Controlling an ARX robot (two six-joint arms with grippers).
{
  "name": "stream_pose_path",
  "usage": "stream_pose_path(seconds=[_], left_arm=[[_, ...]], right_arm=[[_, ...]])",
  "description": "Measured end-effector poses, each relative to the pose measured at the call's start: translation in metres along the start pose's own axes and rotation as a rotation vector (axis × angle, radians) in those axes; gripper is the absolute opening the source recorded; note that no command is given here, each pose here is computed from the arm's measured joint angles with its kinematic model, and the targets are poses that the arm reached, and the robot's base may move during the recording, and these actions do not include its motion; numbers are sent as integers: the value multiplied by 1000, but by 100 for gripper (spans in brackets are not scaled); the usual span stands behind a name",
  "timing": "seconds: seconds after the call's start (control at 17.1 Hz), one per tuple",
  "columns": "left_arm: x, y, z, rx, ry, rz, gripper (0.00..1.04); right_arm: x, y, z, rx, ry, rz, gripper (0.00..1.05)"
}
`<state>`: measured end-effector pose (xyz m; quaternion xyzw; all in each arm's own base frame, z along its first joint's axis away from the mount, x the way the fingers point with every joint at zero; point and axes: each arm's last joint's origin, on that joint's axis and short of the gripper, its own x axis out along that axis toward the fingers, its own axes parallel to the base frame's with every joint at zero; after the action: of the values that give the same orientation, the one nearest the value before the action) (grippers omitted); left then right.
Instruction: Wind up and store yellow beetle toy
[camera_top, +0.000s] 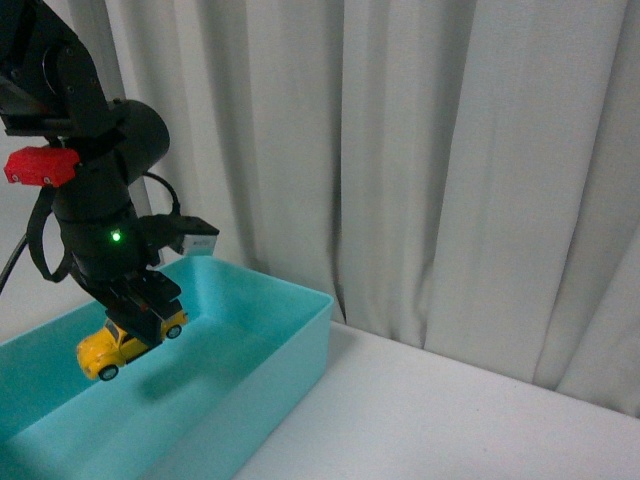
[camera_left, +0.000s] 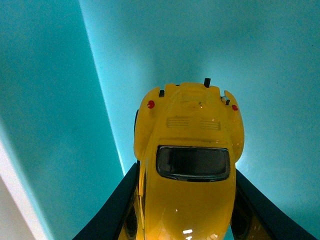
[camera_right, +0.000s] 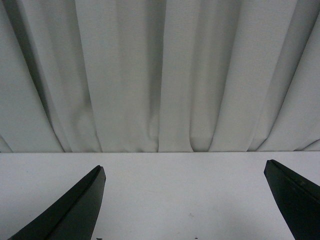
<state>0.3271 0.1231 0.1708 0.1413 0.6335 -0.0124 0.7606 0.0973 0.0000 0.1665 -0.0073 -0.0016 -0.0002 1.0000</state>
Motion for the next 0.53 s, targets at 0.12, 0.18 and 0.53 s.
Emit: stream_pose_path(seconds=[0.12, 0.18, 0.53], left_arm=[[8, -2, 6, -14, -4, 22, 41], [10, -5, 8, -8, 1, 20, 41], [18, -11, 15, -10, 8, 28, 76]], right_arm=[[0, 0, 0, 0, 0, 0, 98], [0, 0, 0, 0, 0, 0, 98], [0, 0, 0, 0, 0, 0, 98]])
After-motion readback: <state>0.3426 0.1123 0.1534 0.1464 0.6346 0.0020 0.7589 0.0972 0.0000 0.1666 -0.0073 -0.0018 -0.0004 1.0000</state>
